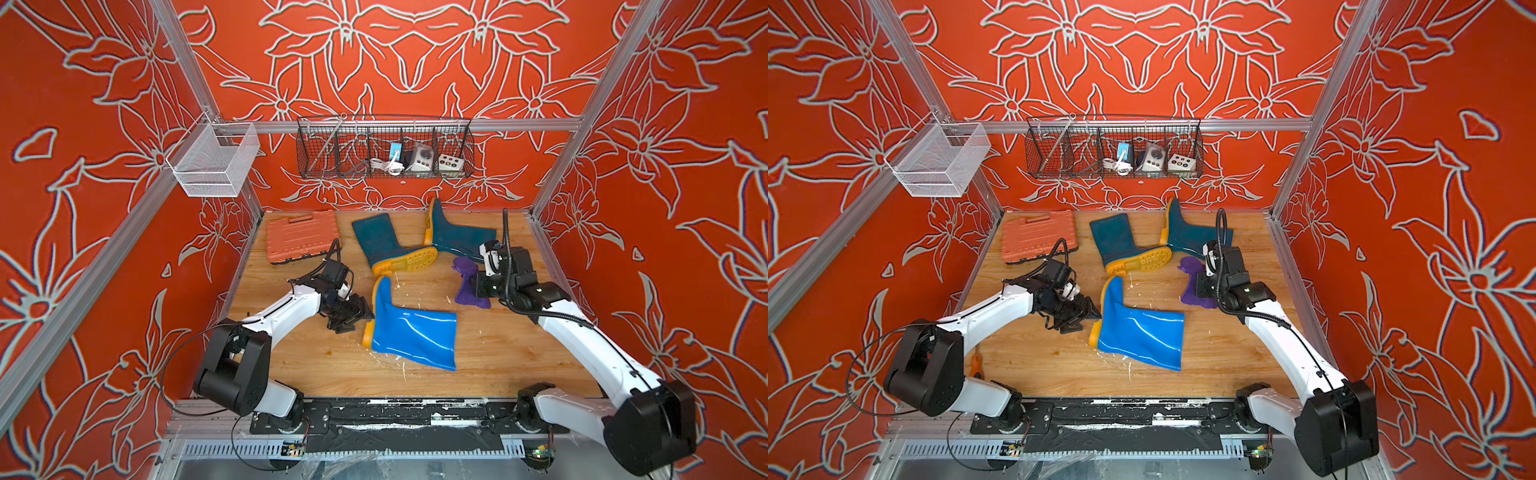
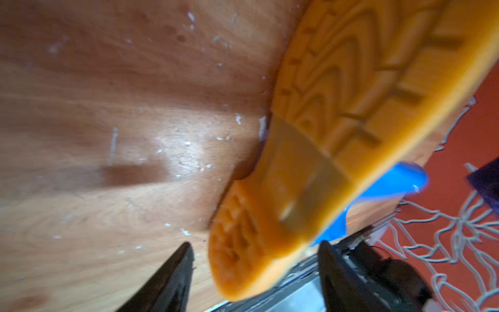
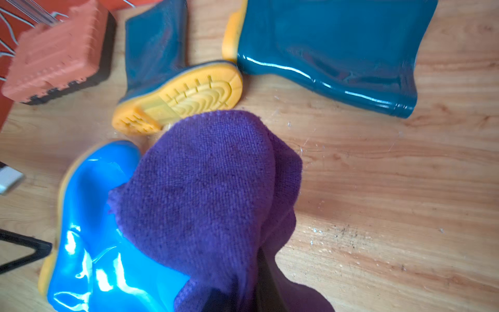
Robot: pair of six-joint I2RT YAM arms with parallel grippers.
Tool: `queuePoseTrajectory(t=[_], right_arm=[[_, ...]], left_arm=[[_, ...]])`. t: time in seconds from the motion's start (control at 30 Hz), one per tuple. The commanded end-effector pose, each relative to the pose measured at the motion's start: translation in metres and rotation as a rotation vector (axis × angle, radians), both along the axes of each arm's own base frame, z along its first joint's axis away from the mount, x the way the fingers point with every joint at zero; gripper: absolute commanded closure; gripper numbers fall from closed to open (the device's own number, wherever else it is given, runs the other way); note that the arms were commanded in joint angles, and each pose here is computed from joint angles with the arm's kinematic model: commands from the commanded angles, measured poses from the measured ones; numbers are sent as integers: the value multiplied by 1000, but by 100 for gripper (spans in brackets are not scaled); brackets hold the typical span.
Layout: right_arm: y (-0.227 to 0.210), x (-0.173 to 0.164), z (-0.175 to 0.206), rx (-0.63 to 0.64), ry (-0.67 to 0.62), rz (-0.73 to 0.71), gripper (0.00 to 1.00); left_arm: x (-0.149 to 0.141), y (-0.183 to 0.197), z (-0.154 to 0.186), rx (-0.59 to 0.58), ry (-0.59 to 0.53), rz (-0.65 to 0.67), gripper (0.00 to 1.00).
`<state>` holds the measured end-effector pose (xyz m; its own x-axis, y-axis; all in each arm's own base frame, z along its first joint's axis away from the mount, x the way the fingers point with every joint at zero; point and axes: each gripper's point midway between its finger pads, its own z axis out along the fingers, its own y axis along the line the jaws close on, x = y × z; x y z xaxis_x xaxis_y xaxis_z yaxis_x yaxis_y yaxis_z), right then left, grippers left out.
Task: Wipe the rubber boots with a cloth
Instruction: Adjust the rubber boot at the center of the board.
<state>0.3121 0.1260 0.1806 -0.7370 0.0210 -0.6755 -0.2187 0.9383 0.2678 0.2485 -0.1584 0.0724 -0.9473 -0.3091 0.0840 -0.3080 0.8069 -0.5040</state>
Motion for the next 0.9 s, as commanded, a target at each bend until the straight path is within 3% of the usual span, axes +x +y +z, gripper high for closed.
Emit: queuePoseTrajectory(t=[0.0,0.13,0.23,0.4,0.5,0.6,0.77,0.87], right_arm=[[-1,-7,3,19,10,-2,100],[-5,-14,-1,21,13,-9,100],[-17,-17,-12,18,58,-62,100],[-37,-12,-30,109,112,-158,100],[-51,-6,-33,163,132,-199,100],[-63,-6,-31,129,120,-219,100],[-71,-14,-39,125,107,-257,100],[-72,-20,-44,135,109,-269,100]], left_arm=[[-12,14,6,63,-39,-49,19],[-14,9,36,136,-225,-162,20],[-24,-13,56,332,-396,-372,22],[-66,-106,63,406,-704,-834,27],[-84,-141,59,365,-802,-1002,27],[-95,-167,46,324,-857,-1139,26],[-106,-198,18,272,-878,-1261,24],[-107,-215,2,315,-897,-1330,23]])
